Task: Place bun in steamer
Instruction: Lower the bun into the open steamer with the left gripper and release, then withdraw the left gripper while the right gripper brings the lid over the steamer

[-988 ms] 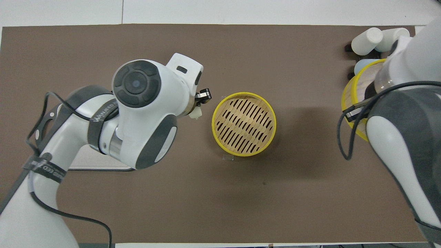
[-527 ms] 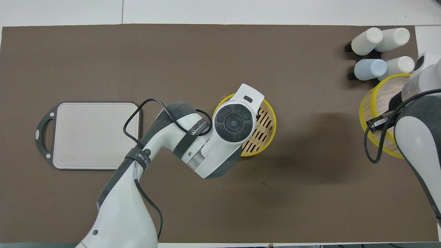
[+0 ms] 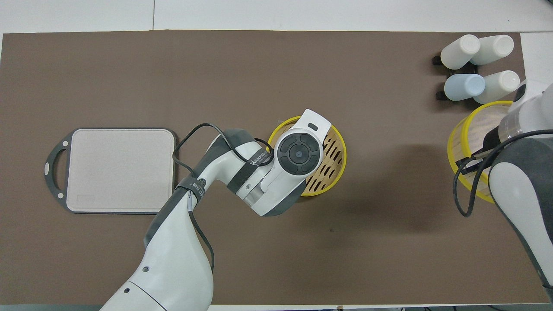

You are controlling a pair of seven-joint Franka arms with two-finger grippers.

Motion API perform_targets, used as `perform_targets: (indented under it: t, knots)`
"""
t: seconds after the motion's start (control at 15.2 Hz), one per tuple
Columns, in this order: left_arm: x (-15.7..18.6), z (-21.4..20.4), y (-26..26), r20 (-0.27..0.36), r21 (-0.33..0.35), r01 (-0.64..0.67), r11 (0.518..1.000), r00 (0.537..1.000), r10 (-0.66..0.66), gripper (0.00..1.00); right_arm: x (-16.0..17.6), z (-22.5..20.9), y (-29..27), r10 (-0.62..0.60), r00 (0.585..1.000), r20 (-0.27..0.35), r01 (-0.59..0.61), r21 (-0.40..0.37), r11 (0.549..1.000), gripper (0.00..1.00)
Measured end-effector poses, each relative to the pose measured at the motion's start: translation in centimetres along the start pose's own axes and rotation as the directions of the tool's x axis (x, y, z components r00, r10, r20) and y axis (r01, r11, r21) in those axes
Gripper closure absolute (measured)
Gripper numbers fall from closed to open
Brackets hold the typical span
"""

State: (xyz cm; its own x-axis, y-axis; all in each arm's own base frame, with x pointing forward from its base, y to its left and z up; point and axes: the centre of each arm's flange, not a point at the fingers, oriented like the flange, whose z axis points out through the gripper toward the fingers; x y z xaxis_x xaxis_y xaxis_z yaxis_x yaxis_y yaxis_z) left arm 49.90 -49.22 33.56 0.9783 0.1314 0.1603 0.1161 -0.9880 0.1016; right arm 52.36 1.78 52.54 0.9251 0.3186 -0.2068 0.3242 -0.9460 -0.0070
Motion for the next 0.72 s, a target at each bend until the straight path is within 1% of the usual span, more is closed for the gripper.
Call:
perform_targets:
  t: [0.07,0.4,0.46,0.59,0.72]
  knots:
    - [-0.1,0.1,0.0,0.001,0.001,-0.001,1.0,1.0,0.001,0.57,0.0,0.0,-0.1,-0.001,1.0,-0.001,0.001,0.0,1.0,0.92]
    - [-0.5,0.0,0.4,0.003,0.001,0.01,1.0,1.0,-0.01,0.07,0.1,-0.3,-0.4,-0.007,1.0,-0.01,0.007,-0.005,1.0,0.92]
    - [-0.5,-0.4,0.4,0.001,-0.001,0.012,1.0,1.0,-0.012,0.0,0.2,-0.7,-0.6,-0.011,1.0,-0.018,0.011,-0.008,1.0,0.92]
    - [-0.1,-2.2,0.2,-0.003,0.002,0.018,1.0,1.0,-0.018,0.0,0.6,-1.8,-1.3,-0.023,0.998,-0.051,0.023,-0.006,1.0,0.92]
    - [1.3,-5.9,-1.2,-0.01,0.017,0.046,0.999,0.999,-0.045,0.0,1.2,-3.0,-3.0,-0.031,0.996,-0.081,0.031,0.0,1.0,0.92]
